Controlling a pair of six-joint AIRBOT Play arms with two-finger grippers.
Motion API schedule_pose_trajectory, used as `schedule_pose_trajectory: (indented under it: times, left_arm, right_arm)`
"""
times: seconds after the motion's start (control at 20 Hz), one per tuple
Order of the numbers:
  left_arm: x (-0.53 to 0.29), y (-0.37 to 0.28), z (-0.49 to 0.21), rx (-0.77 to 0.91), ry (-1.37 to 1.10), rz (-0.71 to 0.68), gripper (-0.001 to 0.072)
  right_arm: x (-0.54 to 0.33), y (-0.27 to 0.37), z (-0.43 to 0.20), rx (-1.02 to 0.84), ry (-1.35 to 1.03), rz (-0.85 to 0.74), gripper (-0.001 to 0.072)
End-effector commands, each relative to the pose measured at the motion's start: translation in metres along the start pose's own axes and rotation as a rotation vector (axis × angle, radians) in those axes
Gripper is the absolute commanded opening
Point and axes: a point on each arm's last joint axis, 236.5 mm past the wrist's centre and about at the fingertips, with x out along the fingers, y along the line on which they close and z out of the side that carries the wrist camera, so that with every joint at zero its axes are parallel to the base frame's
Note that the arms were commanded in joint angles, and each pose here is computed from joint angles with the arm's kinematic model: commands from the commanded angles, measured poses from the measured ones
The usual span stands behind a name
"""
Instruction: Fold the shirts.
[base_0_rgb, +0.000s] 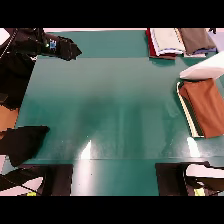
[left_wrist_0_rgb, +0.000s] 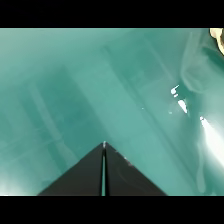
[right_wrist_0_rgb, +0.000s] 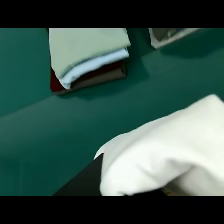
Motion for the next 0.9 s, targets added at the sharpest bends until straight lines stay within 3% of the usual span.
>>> schedule_pose_trajectory:
  times: [0.0,0.4,0.65,0.85]
  left_arm:
    - [0.0,0.0,0.0,0.0,0.0,0.0,0.0025]
    - [0.0,-0.001,-0.006,0.003,0.024,-0.004,0.0025]
    - [0.0,-0.001,-0.006,0.004,0.028,-0.005,0.0026]
    - [-0.001,-0.002,-0.009,0.032,0.039,-0.007,0.0026]
  right_arm:
    - [-0.032,0.03,0.031,-0.087,-0.053,0.024,0.0014]
    - [-0.07,0.024,0.002,-0.1,0.069,-0.013,0.0014]
    - [-0.106,-0.027,-0.072,-0.019,0.181,-0.196,0.0014]
    - [-0.132,-0.074,-0.165,0.101,0.329,-0.345,0.0015]
